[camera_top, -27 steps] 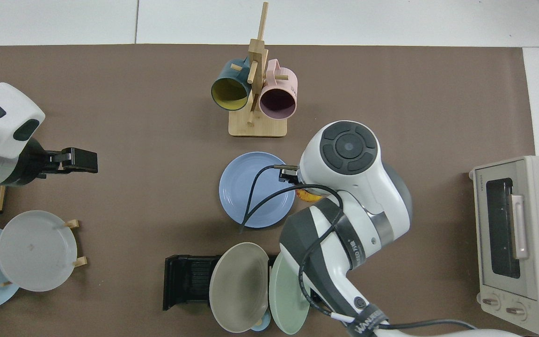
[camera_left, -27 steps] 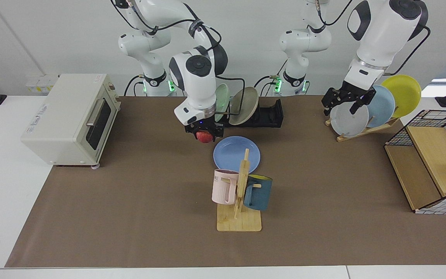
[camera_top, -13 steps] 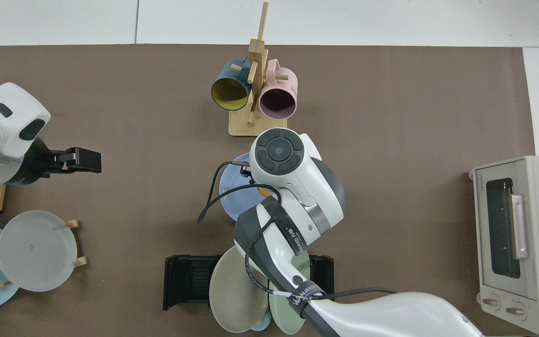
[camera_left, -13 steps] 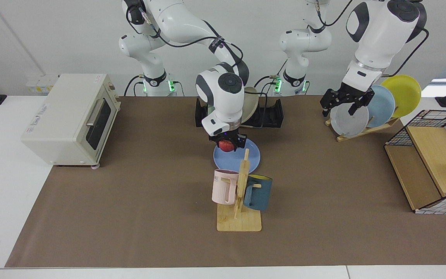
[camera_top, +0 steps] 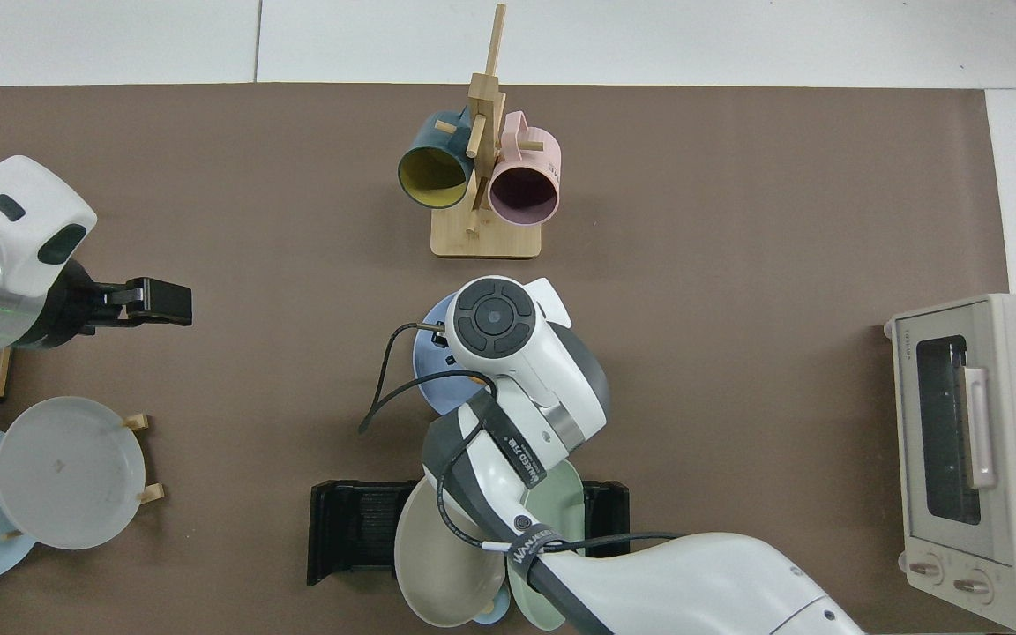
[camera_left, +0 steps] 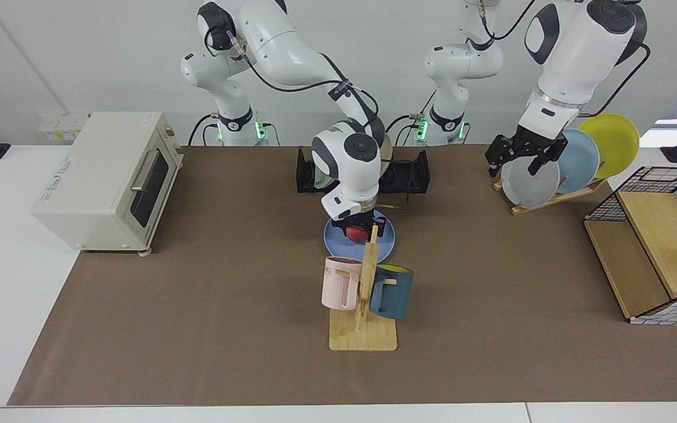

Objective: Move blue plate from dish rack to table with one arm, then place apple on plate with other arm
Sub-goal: 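Lower the apple onto the blue plate and open the right gripper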

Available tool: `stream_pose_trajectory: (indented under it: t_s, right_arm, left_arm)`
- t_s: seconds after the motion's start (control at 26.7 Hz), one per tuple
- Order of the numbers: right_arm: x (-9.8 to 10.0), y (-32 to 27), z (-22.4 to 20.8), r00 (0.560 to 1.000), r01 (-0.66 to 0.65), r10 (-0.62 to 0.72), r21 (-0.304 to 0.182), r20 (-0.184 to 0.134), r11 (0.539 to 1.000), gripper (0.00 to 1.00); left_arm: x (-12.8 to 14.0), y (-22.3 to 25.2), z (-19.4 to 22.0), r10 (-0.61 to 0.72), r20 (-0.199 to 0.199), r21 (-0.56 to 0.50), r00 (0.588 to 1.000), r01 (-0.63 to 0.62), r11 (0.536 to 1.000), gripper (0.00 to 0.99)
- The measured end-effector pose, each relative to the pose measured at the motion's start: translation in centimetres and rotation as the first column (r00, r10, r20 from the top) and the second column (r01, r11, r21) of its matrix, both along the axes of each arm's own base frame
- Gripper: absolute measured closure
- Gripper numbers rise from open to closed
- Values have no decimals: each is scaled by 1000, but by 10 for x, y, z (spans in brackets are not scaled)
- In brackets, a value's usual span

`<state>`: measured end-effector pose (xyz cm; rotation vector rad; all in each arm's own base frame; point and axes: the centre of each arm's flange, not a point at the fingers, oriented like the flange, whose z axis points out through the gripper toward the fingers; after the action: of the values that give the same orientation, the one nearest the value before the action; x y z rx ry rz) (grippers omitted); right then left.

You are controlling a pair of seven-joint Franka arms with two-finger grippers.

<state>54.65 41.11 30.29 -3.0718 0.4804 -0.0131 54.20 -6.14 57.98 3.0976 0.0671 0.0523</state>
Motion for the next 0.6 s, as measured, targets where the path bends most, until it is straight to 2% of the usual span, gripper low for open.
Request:
stream_pose_trajectory:
  t_s: [0.19,0.26,0.38,0.41,0.6]
  right_arm:
    - [-1,-5,-7,999,32,-31,17,-29,999,304]
    - [-2,-5,-8,999,34,-33,17,-32,999,238]
    - [-1,-5,-5,999,34,-34,19,-29,999,119]
    - [-1,-6,-2,999,36,-35,21,-26,999,22]
    - [4,-10,35,1000,22,-22,37,-4,999,0]
  left_arm:
    - [0,0,0,0,0,0,1000,0,1000,0]
    - [0,0,0,0,1,0,1000,0,1000,0]
    - [0,0,0,0,1,0,1000,0,1000,0]
    - [0,0,0,0,1,0,1000,0,1000,0]
    - [0,0,0,0,1,0,1000,0,1000,0]
